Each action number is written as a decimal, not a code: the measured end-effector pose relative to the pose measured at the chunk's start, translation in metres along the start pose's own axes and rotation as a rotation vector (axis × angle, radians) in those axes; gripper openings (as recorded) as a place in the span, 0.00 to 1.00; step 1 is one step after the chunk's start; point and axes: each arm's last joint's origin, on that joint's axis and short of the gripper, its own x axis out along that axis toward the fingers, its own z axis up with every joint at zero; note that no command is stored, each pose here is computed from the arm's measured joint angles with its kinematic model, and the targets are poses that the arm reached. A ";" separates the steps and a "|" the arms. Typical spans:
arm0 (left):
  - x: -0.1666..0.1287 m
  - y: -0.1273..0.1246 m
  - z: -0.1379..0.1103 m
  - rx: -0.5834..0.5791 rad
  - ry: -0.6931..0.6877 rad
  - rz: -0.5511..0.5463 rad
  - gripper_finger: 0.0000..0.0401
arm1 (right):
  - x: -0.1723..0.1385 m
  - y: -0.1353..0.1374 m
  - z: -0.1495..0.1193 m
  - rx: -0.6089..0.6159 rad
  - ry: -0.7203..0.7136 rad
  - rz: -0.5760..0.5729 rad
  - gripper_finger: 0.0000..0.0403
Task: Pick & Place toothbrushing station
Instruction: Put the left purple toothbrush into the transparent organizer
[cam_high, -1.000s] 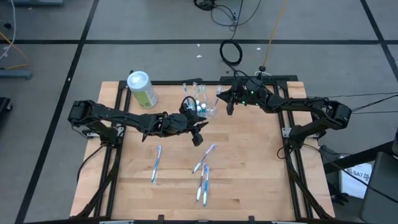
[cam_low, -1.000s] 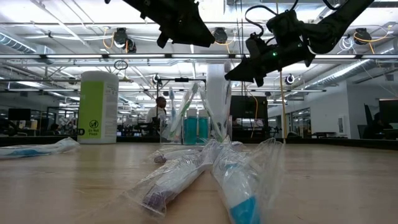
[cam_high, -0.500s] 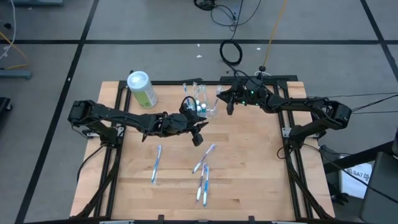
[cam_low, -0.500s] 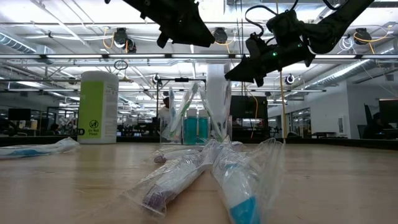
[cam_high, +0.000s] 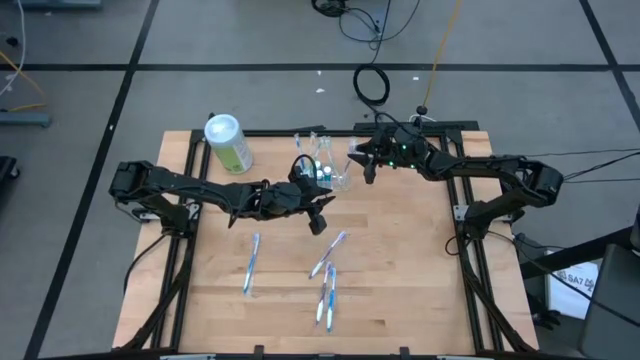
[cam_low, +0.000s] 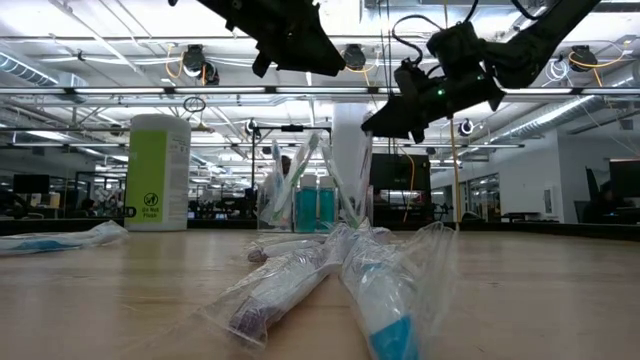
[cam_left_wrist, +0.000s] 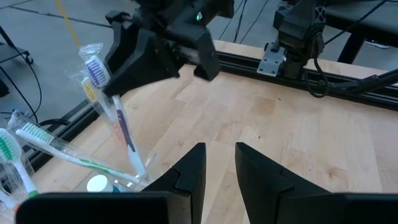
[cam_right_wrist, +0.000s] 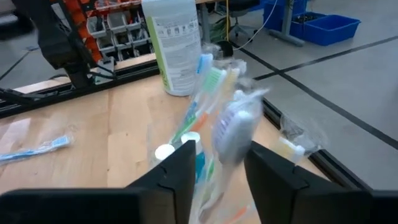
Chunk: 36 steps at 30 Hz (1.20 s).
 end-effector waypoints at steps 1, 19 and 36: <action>0.000 0.000 0.000 0.000 0.000 0.000 0.23 | 0.002 -0.001 -0.002 0.003 0.010 0.000 0.33; 0.000 0.000 -0.001 0.007 0.013 0.004 0.23 | 0.024 -0.004 -0.026 0.020 0.047 0.009 0.16; 0.000 0.000 -0.001 0.006 0.013 0.005 0.23 | 0.025 0.000 -0.024 0.014 0.032 0.027 0.12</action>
